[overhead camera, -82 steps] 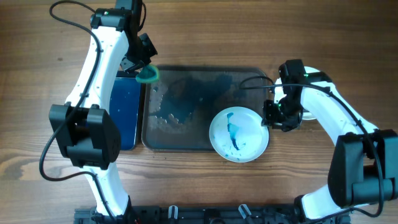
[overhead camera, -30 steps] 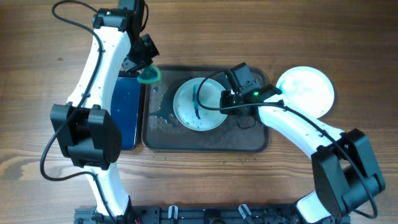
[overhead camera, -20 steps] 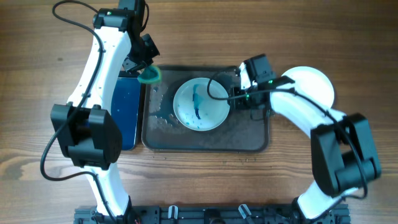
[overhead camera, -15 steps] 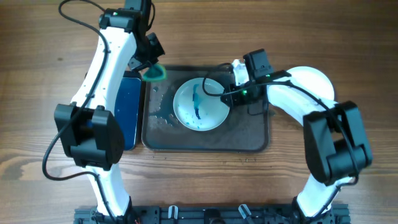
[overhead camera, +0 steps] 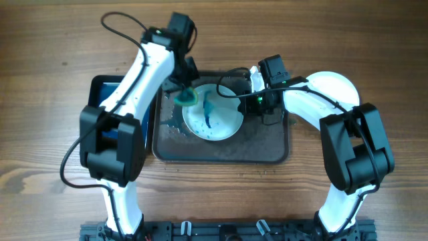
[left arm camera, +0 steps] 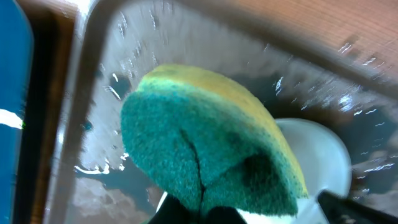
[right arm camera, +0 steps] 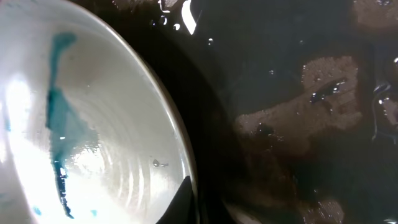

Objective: Clean dirty plates on tray and stack at the side
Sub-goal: 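Scrub the held plate with the sponge in left gripper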

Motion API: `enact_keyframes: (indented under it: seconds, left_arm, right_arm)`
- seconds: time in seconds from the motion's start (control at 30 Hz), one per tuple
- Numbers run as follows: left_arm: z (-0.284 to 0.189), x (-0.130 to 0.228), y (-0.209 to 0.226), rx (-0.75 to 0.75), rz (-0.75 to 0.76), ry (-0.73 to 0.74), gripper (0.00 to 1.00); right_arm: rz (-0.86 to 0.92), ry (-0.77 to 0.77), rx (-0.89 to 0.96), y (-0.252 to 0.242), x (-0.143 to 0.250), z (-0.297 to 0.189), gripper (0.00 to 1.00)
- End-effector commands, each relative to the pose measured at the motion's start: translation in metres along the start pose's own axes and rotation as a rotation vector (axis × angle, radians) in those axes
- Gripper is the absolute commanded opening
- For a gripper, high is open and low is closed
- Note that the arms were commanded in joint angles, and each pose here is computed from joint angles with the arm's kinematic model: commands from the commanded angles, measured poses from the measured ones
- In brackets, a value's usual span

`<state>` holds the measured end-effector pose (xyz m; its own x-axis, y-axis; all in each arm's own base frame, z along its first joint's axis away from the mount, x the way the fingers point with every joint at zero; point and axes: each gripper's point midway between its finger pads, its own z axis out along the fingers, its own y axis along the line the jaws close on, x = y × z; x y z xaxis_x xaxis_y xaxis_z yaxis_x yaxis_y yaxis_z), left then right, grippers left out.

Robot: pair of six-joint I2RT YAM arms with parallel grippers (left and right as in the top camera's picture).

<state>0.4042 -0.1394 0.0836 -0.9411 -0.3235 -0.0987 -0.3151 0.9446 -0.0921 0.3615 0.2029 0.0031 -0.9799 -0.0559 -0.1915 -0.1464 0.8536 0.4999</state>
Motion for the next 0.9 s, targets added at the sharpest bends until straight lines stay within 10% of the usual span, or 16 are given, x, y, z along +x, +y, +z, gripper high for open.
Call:
enact_keyframes:
  seconds: [0.0,0.5,0.7,0.87]
  left_arm:
    - [0.032,0.032,-0.010,0.002,0.012,0.063,0.04]
    - [0.109,0.120,0.014,-0.098,-0.144,0.164,0.04]
    - [0.083,0.158,-0.084,0.487,0.377,0.346,0.04]
    - [0.107,0.124,-0.049,0.194,0.219,0.170,0.04]
  right_arm:
    - [0.060,0.006,0.001,0.000,-0.002,0.003,0.04]
    - [0.089,0.003,0.049,-0.008,-0.001,0.002,0.05]
    - [0.087,0.002,0.053,-0.009,-0.001,0.002,0.04]
    - [0.088,0.004,0.058,-0.010,-0.001,0.002,0.04]
